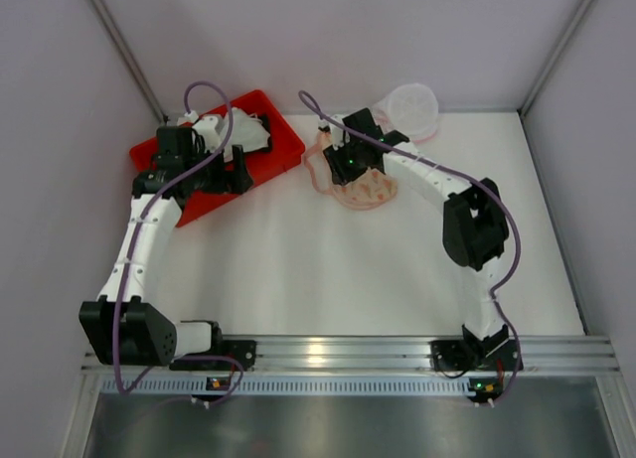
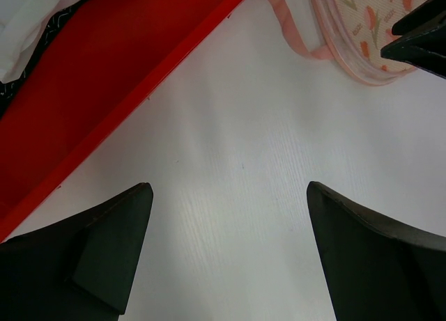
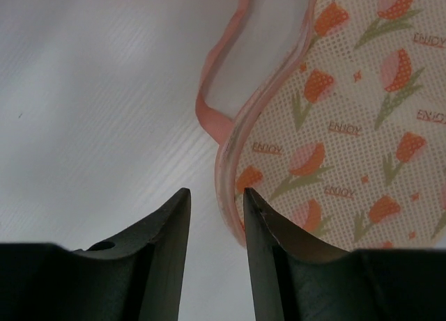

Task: Place the bra in the laundry bag and zip it closed
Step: Open the laundry bag at the center of the board.

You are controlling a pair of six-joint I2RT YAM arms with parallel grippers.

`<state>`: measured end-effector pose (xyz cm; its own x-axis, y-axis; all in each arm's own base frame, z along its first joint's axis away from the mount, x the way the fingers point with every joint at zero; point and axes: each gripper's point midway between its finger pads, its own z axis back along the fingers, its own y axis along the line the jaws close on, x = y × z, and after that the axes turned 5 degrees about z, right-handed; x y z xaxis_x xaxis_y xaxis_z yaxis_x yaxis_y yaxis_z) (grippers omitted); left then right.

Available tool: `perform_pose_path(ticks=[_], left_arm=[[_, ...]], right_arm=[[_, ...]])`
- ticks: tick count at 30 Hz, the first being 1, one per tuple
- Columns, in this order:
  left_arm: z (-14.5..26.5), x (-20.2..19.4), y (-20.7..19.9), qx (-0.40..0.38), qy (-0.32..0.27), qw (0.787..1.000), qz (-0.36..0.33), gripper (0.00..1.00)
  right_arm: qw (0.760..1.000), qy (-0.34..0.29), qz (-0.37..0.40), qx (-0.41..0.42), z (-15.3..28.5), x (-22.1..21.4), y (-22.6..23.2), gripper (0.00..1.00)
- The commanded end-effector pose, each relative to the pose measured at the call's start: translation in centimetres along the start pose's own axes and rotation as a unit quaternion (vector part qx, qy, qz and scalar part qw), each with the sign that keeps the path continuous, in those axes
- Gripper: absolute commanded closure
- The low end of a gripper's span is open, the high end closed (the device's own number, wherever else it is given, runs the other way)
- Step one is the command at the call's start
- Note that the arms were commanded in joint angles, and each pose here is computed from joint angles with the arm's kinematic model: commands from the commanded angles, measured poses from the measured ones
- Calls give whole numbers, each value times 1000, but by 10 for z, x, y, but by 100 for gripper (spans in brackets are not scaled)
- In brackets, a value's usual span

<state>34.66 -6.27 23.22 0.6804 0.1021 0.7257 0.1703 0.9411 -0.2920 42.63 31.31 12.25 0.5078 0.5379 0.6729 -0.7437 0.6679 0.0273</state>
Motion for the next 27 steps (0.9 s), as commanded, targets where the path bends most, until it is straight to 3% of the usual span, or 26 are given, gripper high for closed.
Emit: perform_pose_path(ticks=[1, 18, 20, 22, 27], left_arm=[[-1, 6, 3, 9, -6, 1000, -1, 2], [-7, -6, 13, 26, 10, 1000, 1, 2], [-7, -5, 13, 27, 8, 1000, 1, 2], [-7, -4, 14, 30, 8, 1000, 1, 2], [-6, -3, 12, 27, 6, 1000, 2, 2]], right_arm=[[999, -40, 6, -26, -1, 35, -4, 63], [998, 11, 12, -57, -53, 3, -19, 65], [998, 29, -3, -55, -59, -13, -17, 72], [998, 39, -25, -34, -61, -24, -7, 72], [991, 62, -119, 23, -57, -67, 23, 93]])
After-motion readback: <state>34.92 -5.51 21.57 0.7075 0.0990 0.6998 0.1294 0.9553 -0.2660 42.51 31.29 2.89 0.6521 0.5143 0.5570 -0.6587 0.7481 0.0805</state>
